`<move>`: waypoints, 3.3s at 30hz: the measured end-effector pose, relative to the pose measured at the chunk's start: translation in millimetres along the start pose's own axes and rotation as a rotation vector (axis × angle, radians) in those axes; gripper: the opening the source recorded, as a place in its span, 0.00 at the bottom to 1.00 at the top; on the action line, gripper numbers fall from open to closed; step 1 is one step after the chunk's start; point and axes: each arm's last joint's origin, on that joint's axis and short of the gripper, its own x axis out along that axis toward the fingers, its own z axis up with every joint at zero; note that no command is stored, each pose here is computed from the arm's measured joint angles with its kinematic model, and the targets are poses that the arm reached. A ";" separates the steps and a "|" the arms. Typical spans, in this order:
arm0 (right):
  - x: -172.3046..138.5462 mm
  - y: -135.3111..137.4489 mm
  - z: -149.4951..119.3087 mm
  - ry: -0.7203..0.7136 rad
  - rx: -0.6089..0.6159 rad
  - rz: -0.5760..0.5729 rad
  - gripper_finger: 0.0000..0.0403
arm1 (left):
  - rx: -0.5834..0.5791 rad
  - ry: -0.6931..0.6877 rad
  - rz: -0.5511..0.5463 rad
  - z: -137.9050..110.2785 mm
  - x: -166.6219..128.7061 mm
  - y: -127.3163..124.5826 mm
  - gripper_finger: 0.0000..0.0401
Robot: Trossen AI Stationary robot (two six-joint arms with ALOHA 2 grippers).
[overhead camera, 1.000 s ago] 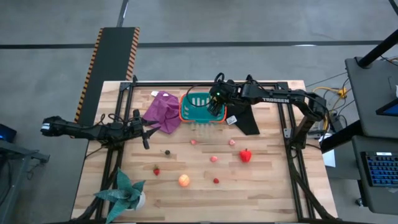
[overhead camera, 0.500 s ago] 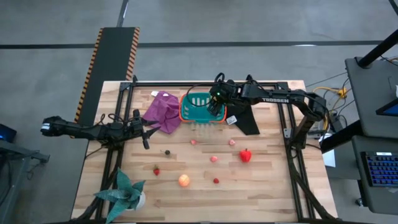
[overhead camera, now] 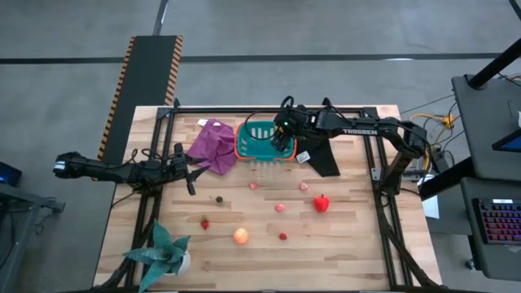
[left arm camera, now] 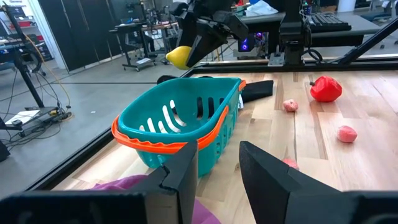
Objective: Pick and placing Produce into tupperware
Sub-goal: Put the yellow lemon into the blue bin
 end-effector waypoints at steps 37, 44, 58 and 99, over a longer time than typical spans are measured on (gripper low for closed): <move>51.5 3.9 -15.3 0.115 -0.033 0.018 0.49 | 0.002 0.004 0.000 -0.4 0.2 -0.1 0.26; 51.9 4.5 -12.3 0.084 -0.027 0.025 0.49 | 0.002 0.004 0.000 -0.4 0.1 -0.1 0.26; 52.3 5.6 -10.4 0.061 -0.038 0.050 0.49 | 0.005 0.010 0.000 -0.9 0.5 -0.3 0.26; 59.4 9.9 7.6 0.084 -0.069 0.043 0.49 | 0.017 0.032 -0.002 -3.0 1.9 -1.2 0.26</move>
